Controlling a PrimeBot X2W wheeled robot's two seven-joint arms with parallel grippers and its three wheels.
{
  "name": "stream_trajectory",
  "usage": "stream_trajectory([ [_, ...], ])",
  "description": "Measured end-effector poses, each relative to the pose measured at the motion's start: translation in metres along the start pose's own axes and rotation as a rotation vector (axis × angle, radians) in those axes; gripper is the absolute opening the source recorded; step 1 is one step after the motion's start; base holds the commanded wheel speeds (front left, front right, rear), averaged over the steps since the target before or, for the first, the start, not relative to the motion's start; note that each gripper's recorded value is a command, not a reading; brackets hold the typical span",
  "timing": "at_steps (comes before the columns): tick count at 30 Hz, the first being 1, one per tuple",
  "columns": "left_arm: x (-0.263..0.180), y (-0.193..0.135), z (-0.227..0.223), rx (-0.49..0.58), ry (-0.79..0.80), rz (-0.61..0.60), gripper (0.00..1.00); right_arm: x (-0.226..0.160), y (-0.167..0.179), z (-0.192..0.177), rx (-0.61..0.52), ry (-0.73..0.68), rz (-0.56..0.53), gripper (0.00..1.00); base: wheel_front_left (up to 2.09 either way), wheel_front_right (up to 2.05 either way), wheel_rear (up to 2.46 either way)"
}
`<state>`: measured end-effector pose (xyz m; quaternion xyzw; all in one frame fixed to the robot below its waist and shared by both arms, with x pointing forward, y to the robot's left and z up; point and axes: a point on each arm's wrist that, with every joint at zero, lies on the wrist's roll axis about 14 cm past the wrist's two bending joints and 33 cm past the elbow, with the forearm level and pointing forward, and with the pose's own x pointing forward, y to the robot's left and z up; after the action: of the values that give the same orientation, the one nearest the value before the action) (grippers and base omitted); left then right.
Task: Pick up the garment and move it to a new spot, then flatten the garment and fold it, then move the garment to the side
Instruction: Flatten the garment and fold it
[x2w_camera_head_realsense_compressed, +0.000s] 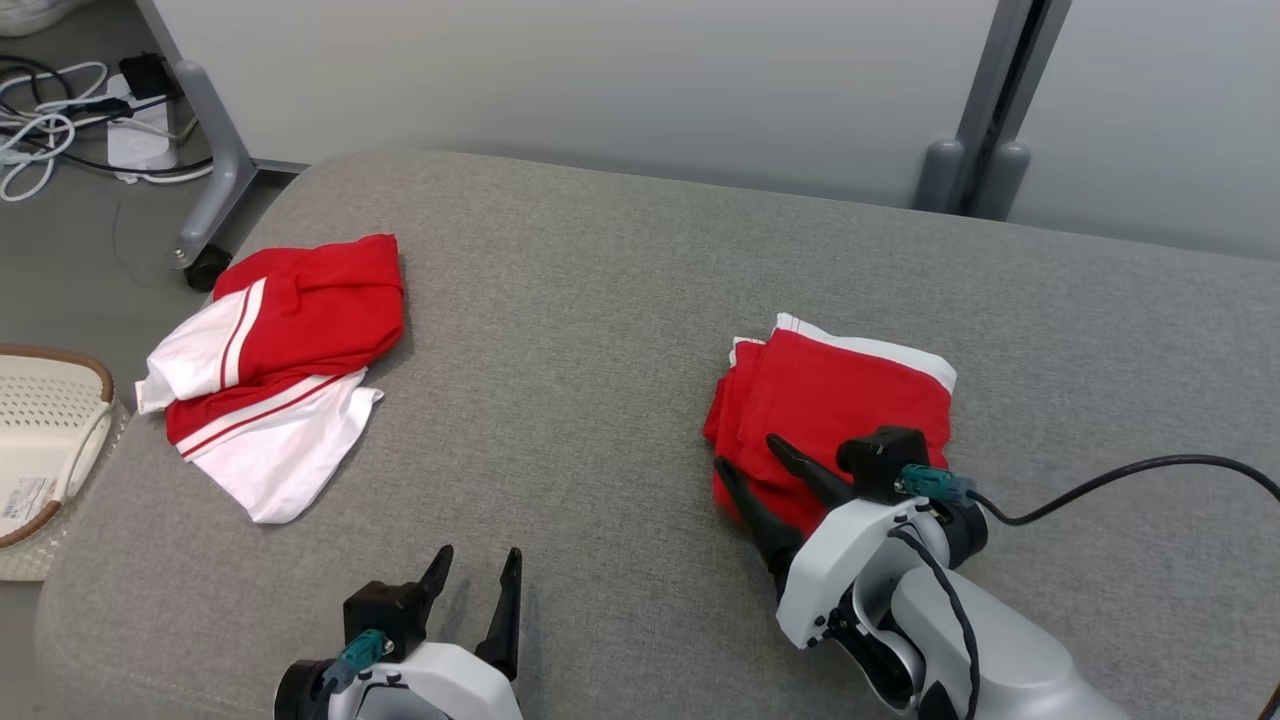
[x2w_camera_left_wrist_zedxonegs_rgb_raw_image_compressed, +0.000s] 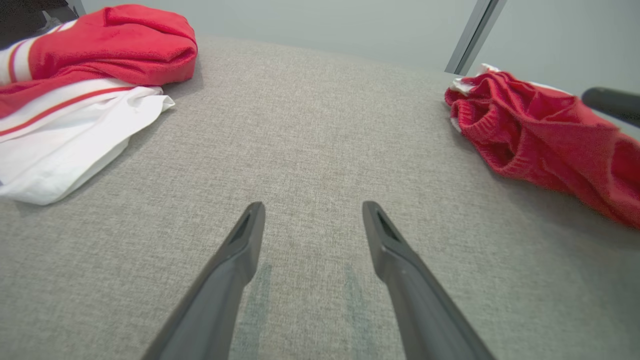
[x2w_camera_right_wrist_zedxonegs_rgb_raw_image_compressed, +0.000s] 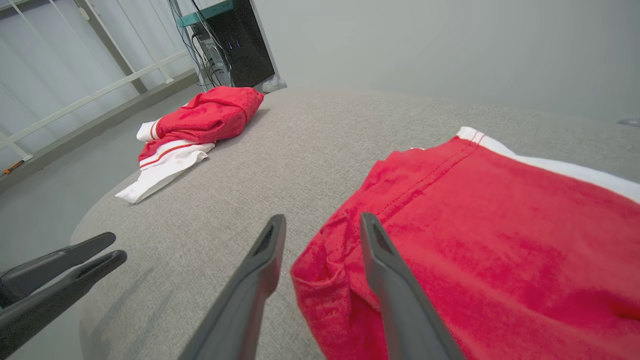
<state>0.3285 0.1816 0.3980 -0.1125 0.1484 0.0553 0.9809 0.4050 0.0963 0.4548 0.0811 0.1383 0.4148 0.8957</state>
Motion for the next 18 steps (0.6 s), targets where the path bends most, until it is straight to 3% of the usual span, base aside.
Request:
stream_trajectory([
  [7,0.010,-0.010,0.008,0.021,-0.019,-0.026,1.00,-0.014,-0.026,0.011,0.061,-0.051,-0.093,1.00,0.00,0.00,0.00],
  [10,0.017,-0.018,0.017,0.037,-0.045,-0.043,1.00,-0.036,-0.067,0.026,0.080,-0.123,-0.226,1.00,0.00,0.00,0.00],
  [14,0.024,-0.030,0.025,0.069,-0.071,-0.073,1.00,-0.093,-0.128,0.021,0.092,-0.176,-0.452,1.00,0.00,0.00,0.00],
  [18,0.028,-0.038,0.029,0.094,-0.087,-0.098,1.00,-0.143,-0.154,0.011,0.089,-0.209,-0.612,1.00,0.00,0.00,0.00],
])
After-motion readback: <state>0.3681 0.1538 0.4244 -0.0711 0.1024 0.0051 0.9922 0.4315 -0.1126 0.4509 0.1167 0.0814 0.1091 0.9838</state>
